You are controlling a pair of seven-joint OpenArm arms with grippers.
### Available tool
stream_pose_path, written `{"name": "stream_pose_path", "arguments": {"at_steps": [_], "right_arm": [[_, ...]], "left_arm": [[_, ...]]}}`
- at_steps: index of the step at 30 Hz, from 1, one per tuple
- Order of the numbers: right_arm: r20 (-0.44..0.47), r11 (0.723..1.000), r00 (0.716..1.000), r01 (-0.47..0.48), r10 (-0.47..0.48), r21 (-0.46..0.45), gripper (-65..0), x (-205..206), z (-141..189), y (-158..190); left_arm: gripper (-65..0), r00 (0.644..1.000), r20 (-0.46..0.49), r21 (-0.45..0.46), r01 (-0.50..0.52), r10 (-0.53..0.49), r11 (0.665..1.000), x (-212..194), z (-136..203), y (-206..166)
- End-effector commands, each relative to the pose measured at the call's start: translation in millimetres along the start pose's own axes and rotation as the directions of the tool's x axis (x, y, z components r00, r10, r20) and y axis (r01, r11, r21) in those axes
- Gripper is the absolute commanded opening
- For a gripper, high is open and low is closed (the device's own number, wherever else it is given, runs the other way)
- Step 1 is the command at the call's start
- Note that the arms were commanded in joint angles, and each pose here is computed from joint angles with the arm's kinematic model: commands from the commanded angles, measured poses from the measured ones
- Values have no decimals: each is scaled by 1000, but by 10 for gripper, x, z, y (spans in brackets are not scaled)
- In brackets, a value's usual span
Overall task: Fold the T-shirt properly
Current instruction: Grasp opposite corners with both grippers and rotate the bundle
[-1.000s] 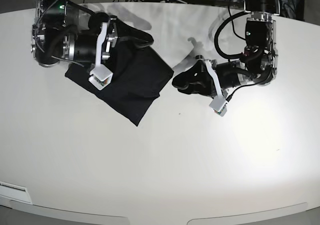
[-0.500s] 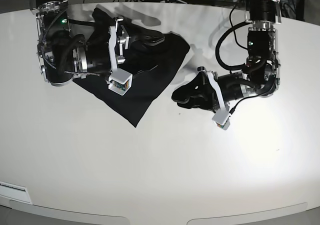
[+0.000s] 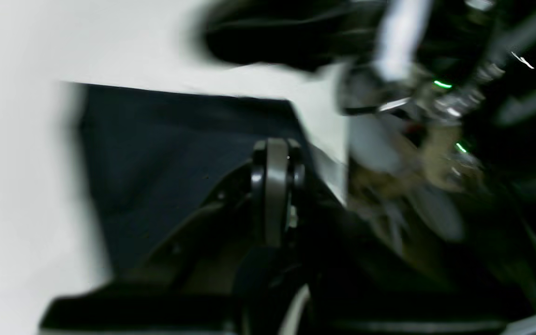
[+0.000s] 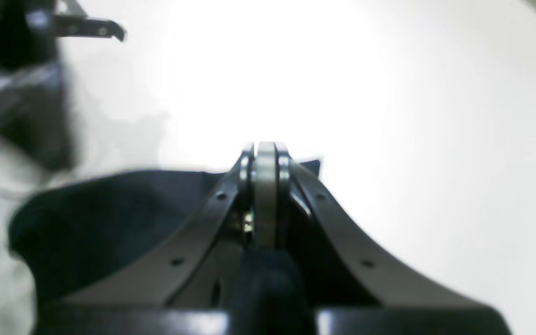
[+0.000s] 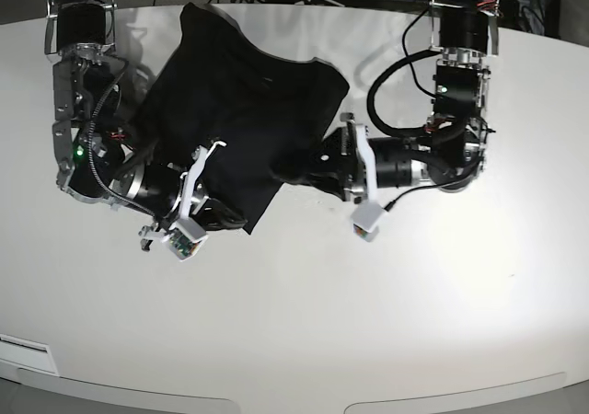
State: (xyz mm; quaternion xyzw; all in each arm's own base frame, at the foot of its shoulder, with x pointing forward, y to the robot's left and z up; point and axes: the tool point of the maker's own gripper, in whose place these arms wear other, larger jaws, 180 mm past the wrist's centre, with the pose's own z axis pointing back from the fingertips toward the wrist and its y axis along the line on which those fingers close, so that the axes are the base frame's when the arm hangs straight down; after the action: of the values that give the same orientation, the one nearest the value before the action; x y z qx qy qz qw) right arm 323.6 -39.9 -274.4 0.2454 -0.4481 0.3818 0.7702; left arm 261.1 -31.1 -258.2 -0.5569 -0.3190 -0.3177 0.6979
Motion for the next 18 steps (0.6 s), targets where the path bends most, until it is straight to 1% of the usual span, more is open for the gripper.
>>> {"name": "stream_pose_path", "arguments": {"at_steps": [1,3,5,7,9,11,13,15,18], "right_arm": [[28,999,999,-33,33,-12,-650,141,-24,-90],[-44,999,998,-46,46,-5,-650,6,-178,-155],[-94,999,994,-53,54,9,-650,-89,-325,-212],[-147,998,988,-42,47,36,-650,-207,-459,-242],[-225,998,973,-38,49,52,-650,-402,-560,-269],[-319,997,946,-52,65,48,-650,-676,-560,-331],[-375,997,925,-49,65,52,-650,-883,-475,-367],[-395,998,918,-25,43,50,-650,-1009,-340,-407],[-424,999,905,25,-6,40,-650,-1209,-95,-474]], "left_arm": [[-650,999,12,-48,42,-42,998,99,-113,-128],[-650,997,-52,-96,51,-56,994,-43,-364,-261],[-650,987,-137,-118,69,-86,991,-235,-584,-356],[-650,970,-215,-130,92,-118,987,-417,-742,-424],[-650,948,-283,-132,110,-144,985,-596,-819,-454],[-650,918,-364,-102,126,-155,987,-830,-827,-397],[-650,891,-429,-56,141,-151,988,-1063,-766,-267],[-650,853,-501,-3,165,-144,986,-1292,-633,-69],[-650,798,-588,70,214,-133,974,-1553,-347,236]]}}
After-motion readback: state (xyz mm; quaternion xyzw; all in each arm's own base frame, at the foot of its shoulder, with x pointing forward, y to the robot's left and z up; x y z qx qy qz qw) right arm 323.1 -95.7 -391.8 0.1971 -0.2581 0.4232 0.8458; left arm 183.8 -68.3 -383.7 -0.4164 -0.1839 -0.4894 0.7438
